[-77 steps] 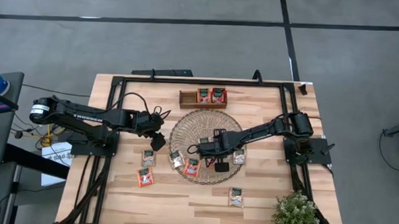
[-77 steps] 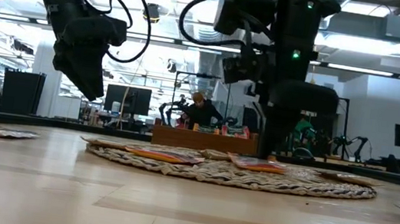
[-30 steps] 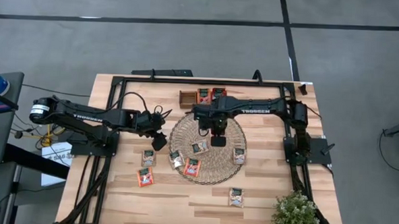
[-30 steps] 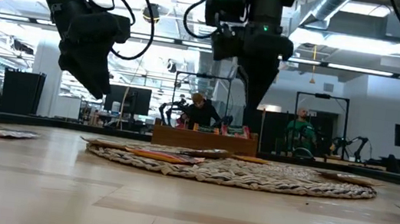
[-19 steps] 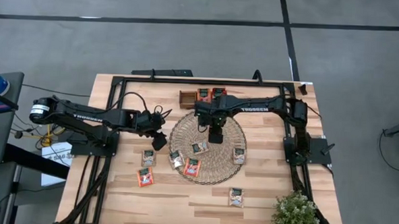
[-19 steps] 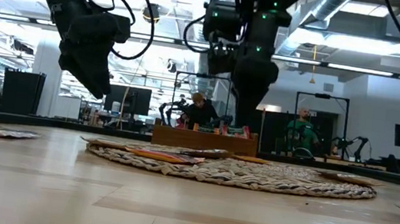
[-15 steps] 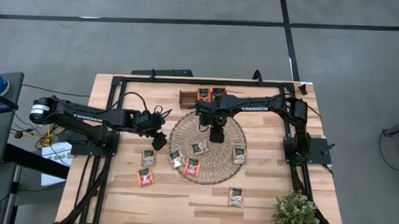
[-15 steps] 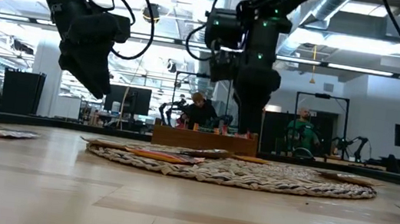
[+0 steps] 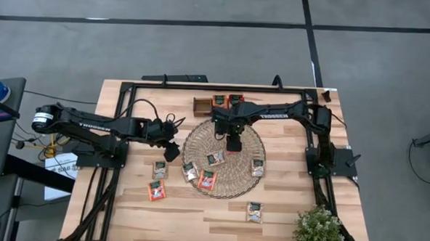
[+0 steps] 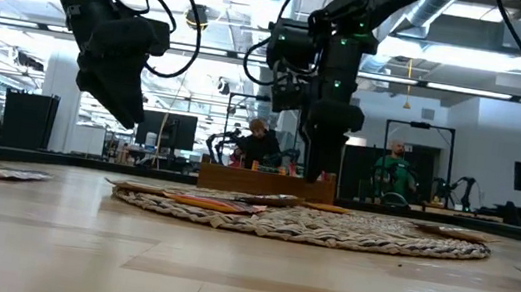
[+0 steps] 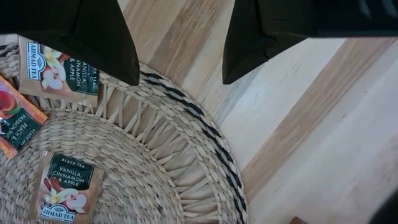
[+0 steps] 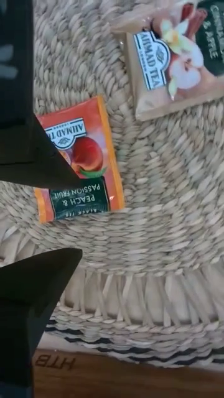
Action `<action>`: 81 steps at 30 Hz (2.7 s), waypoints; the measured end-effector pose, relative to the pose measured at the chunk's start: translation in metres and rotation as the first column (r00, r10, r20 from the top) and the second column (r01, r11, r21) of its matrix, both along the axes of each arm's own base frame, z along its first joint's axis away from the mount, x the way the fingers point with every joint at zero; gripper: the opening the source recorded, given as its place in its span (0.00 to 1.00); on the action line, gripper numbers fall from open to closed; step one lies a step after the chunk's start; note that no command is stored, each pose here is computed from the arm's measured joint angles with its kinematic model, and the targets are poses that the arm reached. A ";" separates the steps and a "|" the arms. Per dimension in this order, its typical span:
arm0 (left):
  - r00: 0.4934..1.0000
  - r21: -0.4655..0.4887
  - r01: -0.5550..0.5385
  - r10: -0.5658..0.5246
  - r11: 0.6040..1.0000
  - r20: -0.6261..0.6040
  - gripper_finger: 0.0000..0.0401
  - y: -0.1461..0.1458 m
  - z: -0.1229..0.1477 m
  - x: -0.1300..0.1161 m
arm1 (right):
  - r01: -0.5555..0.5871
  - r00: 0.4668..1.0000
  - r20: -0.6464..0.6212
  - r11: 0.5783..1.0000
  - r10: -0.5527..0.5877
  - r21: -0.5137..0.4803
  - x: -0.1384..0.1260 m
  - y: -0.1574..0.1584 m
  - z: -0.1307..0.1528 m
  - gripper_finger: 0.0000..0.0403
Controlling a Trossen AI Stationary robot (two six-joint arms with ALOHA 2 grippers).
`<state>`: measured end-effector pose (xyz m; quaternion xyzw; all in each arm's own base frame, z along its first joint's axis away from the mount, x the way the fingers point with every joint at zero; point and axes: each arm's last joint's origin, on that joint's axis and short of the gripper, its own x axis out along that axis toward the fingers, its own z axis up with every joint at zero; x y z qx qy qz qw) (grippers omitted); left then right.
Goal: Pick & Place Tea
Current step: Put the orange tea bag into the middle section of the wooden organizer
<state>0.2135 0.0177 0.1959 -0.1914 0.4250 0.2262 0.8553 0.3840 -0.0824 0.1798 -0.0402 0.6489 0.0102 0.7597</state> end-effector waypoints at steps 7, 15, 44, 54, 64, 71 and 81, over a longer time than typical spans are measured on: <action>1.000 -0.008 -0.013 0.013 1.000 0.003 0.56 0.000 0.000 0.000 | -0.043 0.999 -0.017 0.999 0.043 -0.002 -0.005 0.001 -0.011 0.37; 1.000 -0.005 -0.015 0.015 1.000 0.003 0.56 0.000 0.000 0.000 | -0.064 0.998 -0.019 0.998 0.064 -0.004 -0.011 0.002 -0.030 0.37; 0.999 -0.007 -0.029 0.029 1.000 0.014 0.56 0.000 0.000 0.001 | -0.018 0.999 -0.052 0.998 0.015 -0.064 -0.009 0.001 -0.025 0.00; 0.999 -0.006 -0.029 0.029 1.000 0.025 0.56 0.000 0.001 0.002 | -0.017 0.998 -0.064 0.982 0.005 -0.188 0.004 -0.003 0.023 0.00; 0.999 0.015 -0.030 0.030 0.999 0.045 0.56 0.001 0.002 0.003 | 0.041 0.991 0.127 0.821 0.039 -0.570 0.031 -0.029 0.061 0.00; 0.999 0.018 -0.030 0.029 0.999 0.044 0.56 0.001 0.002 0.003 | 0.084 0.985 0.168 0.749 0.037 -0.657 0.031 -0.058 0.057 0.00; 0.998 0.056 -0.055 0.053 0.997 0.042 0.56 0.002 0.003 0.003 | 0.154 0.968 0.249 0.721 0.027 -0.675 0.033 -0.076 0.063 0.00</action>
